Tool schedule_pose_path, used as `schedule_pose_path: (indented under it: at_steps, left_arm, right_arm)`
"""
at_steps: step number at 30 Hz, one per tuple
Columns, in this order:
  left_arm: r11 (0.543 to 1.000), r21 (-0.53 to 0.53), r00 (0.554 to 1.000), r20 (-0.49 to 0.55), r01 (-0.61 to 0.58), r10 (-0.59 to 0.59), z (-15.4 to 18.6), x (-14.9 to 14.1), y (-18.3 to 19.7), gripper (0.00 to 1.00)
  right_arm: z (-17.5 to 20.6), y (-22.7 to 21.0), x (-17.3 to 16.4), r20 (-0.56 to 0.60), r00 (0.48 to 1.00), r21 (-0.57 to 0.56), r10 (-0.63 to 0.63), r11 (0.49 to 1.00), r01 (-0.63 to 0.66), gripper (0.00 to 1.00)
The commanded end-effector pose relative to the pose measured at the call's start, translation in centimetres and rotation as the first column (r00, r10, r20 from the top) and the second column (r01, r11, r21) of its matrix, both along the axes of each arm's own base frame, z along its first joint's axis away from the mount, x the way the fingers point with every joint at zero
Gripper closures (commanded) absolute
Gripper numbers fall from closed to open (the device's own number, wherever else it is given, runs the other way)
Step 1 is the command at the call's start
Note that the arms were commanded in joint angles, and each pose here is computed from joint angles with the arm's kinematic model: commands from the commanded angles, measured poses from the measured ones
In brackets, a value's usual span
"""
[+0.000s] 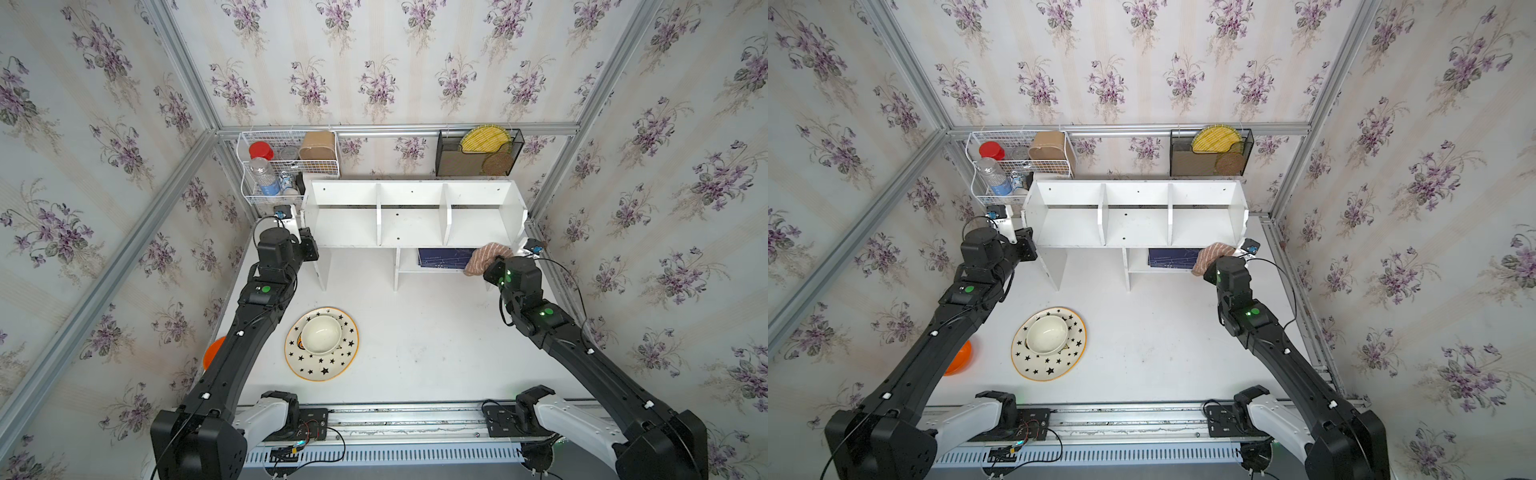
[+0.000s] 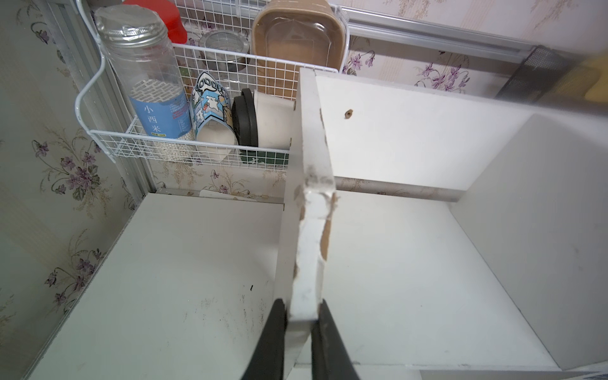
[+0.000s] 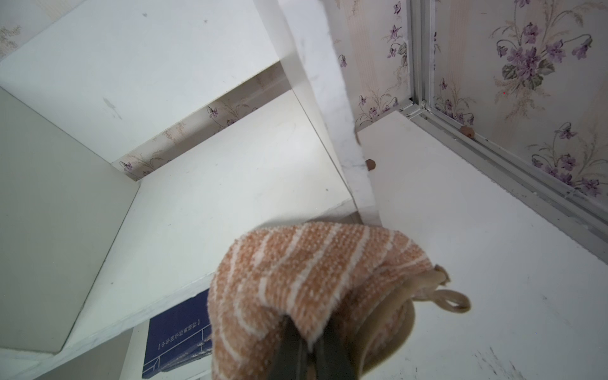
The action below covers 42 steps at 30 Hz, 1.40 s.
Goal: Wipe the bookshelf clean with a cloth
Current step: Wipe the dust from the shelf.
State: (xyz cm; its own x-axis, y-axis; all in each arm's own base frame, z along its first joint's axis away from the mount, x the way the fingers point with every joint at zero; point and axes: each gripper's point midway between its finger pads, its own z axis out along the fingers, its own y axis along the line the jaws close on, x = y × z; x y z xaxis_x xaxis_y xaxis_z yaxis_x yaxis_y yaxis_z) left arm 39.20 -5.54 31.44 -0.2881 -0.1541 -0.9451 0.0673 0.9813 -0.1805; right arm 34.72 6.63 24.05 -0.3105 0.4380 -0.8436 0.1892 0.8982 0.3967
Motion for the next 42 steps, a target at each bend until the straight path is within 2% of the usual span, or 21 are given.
schedule_pose_path:
  at_steps: [1,4,10,14,19,25,30,35,42]
  left_arm:
    - [0.999,-0.048,1.000,0.005,0.006,-0.006,0.2,0.0,-0.3,1.00]
    - [0.999,-0.045,1.000,0.005,0.013,-0.012,0.1,0.0,-0.4,1.00]
    - [0.998,-0.052,1.000,0.005,0.019,-0.019,0.0,0.0,-0.6,1.00]
    - [0.999,-0.051,1.000,0.003,0.014,-0.014,-0.1,0.0,-0.5,1.00]
    - [0.999,-0.045,1.000,-0.003,-0.002,0.002,-0.3,0.0,-0.2,1.00]
    - [0.999,-0.045,1.000,-0.006,-0.011,0.011,-0.4,0.1,0.0,1.00]
    - [0.999,-0.040,1.000,-0.010,-0.006,0.006,-0.6,0.2,-0.1,1.00]
    - [0.999,-0.036,1.000,-0.010,-0.007,0.007,-0.6,0.2,-0.1,1.00]
    - [1.000,-0.030,1.000,-0.009,-0.009,0.009,-0.6,0.2,0.0,1.00]
  right_arm:
    - [0.1,3.0,0.3,-0.010,0.992,0.042,0.129,0.991,-0.129,1.00]
    - [0.9,7.0,0.1,0.016,0.980,0.034,0.201,0.979,-0.201,1.00]
    - [1.9,18.4,-1.5,0.042,0.917,0.002,0.397,0.918,-0.397,1.00]
    - [1.4,21.8,-1.2,0.017,0.898,0.001,0.439,0.899,-0.439,1.00]
    - [1.3,17.3,-0.8,0.009,0.942,-0.034,0.335,0.942,-0.335,1.00]
    - [1.9,5.0,-0.8,0.010,0.994,-0.030,0.110,0.994,-0.110,1.00]
    - [2.0,-3.4,-1.2,-0.009,0.997,-0.058,-0.081,0.995,0.081,1.00]
    - [-1.9,-7.3,0.0,-0.129,0.980,-0.082,-0.154,0.986,0.144,1.00]
    - [-8.7,-6.5,-0.1,-0.215,0.972,-0.010,-0.097,0.995,0.098,1.00]
